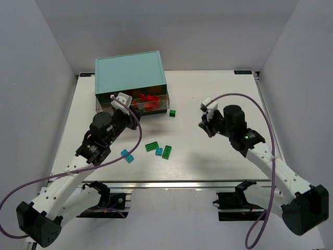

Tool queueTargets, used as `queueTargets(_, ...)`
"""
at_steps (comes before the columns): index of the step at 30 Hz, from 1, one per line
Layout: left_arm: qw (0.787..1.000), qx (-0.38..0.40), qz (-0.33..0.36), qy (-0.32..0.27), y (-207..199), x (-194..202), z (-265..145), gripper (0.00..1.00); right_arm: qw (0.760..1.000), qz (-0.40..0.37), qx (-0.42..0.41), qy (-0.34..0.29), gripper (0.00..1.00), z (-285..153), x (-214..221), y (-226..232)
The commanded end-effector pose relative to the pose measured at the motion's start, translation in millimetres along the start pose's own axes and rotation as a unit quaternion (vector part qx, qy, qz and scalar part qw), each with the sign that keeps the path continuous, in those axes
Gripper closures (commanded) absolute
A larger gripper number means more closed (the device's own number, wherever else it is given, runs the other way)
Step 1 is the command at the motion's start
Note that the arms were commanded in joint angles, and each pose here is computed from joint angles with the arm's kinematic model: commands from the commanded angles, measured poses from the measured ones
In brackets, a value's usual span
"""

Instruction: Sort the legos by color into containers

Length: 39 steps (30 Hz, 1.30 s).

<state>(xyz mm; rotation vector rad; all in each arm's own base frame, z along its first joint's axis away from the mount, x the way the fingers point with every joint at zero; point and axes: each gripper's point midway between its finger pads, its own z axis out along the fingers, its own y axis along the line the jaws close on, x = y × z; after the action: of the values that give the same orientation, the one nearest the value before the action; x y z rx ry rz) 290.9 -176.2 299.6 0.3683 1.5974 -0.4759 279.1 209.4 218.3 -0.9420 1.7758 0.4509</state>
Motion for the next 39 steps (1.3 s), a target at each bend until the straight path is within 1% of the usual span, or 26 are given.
queueTargets(1,1.000,0.028,-0.003,0.008,-9.3,6.4,4.1,0.63,0.998,0.029,-0.020,-0.053,1.00,-13.4,1.2,0.3)
queueTargets(2,1.000,0.025,-0.002,0.015,-8.0,10.7,5.8,0.58,0.997,0.028,-0.026,-0.070,1.00,-19.8,-1.3,2.9)
queueTargets(3,1.000,0.024,-0.001,0.017,-8.7,13.0,6.9,0.50,0.996,0.036,-0.037,-0.072,0.99,-21.6,7.2,4.7)
queueTargets(4,1.000,0.019,-0.001,0.021,-6.8,16.9,7.5,0.38,0.996,0.041,-0.036,-0.075,0.98,-24.7,8.7,2.5)
queueTargets(5,1.000,0.015,-0.001,0.024,-5.5,19.3,8.1,0.33,0.995,0.042,-0.038,-0.081,0.98,-27.5,7.9,2.9)
queueTargets(6,1.000,0.008,0.001,0.030,-2.6,24.4,9.1,0.30,0.994,0.045,-0.051,-0.082,0.97,-28.2,12.9,8.0)
queueTargets(7,0.999,0.007,0.001,0.034,-2.0,27.5,10.2,0.29,0.994,0.045,-0.043,-0.085,0.97,-30.9,15.1,3.3)
queueTargets(8,0.999,0.007,0.003,0.037,-1.7,29.8,11.0,0.29,0.994,0.046,-0.044,-0.084,0.96,-31.1,17.7,4.0)
queueTargets(9,0.999,-0.015,0.004,0.043,6.3,34.1,13.7,0.29,0.995,0.047,-0.040,-0.080,0.98,-31.5,23.2,2.0)
queueTargets(10,0.999,-0.019,0.005,0.047,7.9,36.5,14.9,0.30,0.995,0.044,-0.038,-0.078,0.99,-32.0,25.3,0.4)
queueTargets(13,0.997,-0.042,0.010,0.066,16.7,49.6,21.7,0.45,0.997,0.033,-0.027,-0.064,1.00,-34.2,31.2,-5.6)
queueTargets(14,0.996,-0.049,0.010,0.071,19.2,53.0,23.2,0.55,0.997,0.025,-0.025,-0.063,1.00,-34.6,31.1,-7.0)
queueTargets(17,0.994,-0.072,0.010,0.085,27.4,61.5,28.7,0.71,0.998,0.013,-0.023,-0.055,1.00,-36.8,31.6,-7.8)
queueTargets(20,0.992,-0.092,0.004,0.091,33.4,64.7,30.4,0.75,0.999,-0.013,-0.007,-0.050,1.00,-39.4,35.1,-12.7)
queueTargets(22,0.991,-0.101,0.000,0.089,36.2,64.1,30.3,0.78,0.998,-0.038,0.023,-0.042,1.00,-41.9,39.7,-23.7)
queueTargets(25,0.989,-0.113,-0.001,0.091,40.2,65.9,29.2,0.80,0.996,-0.055,0.055,-0.034,1.00,-44.0,41.7,-34.8)
queueTargets(30,0.988,-0.122,-0.005,0.093,42.9,70.2,30.1,0.84,0.996,-0.064,0.057,-0.033,1.00,-45.7,41.1,-35.6)
queueTargets(31,0.988,-0.122,-0.007,0.095,43.0,72.0,30.3,0.88,0.996,-0.066,0.059,-0.034,1.00,-46.1,40.5,-36.1)
queueTargets(33,0.987,-0.123,-0.002,0.107,44.0,81.2,31.2,0.94,0.995,-0.067,0.063,-0.033,1.00,-47.2,40.3,-37.5)
queueTargets(34,0.988,-0.124,0.001,0.092,44.6,74.4,34.3,0.95,0.995,-0.070,0.067,-0.036,1.00,-48.2,38.4,-38.4)
queueTargets(39,0.986,-0.136,0.009,0.099,49.9,81.6,37.0,0.96,0.994,-0.074,0.075,-0.033,1.00,-48.6,40.9,-41.1)
